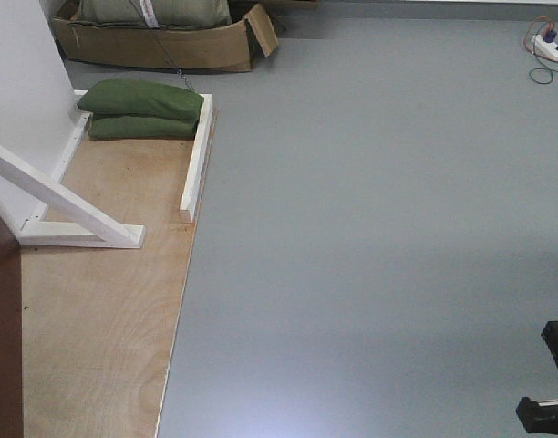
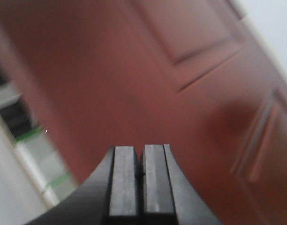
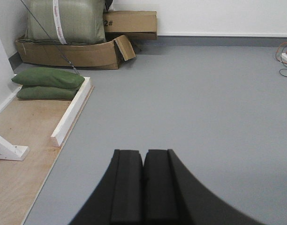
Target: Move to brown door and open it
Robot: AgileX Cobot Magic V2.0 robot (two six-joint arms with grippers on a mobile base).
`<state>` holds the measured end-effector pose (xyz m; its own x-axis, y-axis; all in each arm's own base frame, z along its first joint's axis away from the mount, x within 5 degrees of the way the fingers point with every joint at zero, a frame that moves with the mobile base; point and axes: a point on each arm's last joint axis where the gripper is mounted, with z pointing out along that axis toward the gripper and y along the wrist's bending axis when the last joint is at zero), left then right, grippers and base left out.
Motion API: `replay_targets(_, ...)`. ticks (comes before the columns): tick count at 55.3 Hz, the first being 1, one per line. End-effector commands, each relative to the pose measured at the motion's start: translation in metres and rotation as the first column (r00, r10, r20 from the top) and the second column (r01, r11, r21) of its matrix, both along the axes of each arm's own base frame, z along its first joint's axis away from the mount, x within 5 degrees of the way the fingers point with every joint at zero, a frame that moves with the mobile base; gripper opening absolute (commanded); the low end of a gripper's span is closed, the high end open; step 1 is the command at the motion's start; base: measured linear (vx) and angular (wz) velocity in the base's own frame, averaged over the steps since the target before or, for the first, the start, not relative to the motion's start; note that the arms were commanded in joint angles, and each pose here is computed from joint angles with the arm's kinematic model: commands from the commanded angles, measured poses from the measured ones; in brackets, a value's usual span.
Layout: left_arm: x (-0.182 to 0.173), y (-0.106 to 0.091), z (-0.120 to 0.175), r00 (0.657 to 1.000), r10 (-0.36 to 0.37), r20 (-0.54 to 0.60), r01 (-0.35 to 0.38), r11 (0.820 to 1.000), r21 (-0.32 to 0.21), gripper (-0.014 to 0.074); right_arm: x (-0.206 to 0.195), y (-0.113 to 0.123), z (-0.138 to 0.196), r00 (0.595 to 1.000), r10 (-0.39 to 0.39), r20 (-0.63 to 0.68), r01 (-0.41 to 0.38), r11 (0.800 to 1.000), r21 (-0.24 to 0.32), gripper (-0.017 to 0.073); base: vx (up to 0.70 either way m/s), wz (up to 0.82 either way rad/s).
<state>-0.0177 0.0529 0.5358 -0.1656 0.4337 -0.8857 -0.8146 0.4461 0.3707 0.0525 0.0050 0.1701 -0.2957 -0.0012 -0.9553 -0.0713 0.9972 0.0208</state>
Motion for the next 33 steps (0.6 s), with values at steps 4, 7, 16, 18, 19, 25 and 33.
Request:
replay_targets(4,-0.01,0.012,0.007,0.959,0.184,0.213,-0.159,0.979,-0.129,0.0136,0.002,0.0,0.006,0.997,-0.001,0.079,0.002,1.0,-0.005,0.0,0.0,0.0)
replay_targets(7,-0.012,0.016,0.005,0.927,0.256,0.274,-0.208,0.959,-0.194,0.0136,0.002,0.0,0.006,0.997,-0.001,0.079,0.002,1.0,-0.005,0.0,0.0,0.0)
replay_targets(16,-0.018,0.025,0.003,0.823,0.461,0.332,-0.38,0.881,-0.282,0.0136,0.002,0.0,0.006,0.997,-0.001,0.079,0.002,1.0,-0.005,0.0,0.0,0.0)
replay_targets(18,-0.018,0.026,0.003,0.803,0.493,0.336,-0.408,0.865,-0.293,0.0136,0.002,0.0,0.006,0.997,-0.001,0.079,0.002,1.0,-0.005,0.0,0.0,0.0)
replay_targets(19,-0.018,0.026,0.002,0.796,0.502,0.337,-0.416,0.859,-0.297,0.0136,0.002,0.0,0.006,0.997,-0.001,0.079,0.002,1.0,-0.005,0.0,0.0,0.0)
replay_targets(25,-0.014,0.028,0.004,0.774,0.522,0.359,-0.433,0.849,-0.302,0.0136,0.002,0.0,0.006,0.997,-0.001,0.079,0.002,1.0,-0.005,0.0,0.0,0.0)
replay_targets(33,-0.011,0.028,0.004,0.751,0.56,0.349,-0.474,0.826,-0.305,0.0136,0.002,0.0,0.006,0.997,-0.001,0.079,0.002,1.0,-0.005,0.0,0.0,0.0)
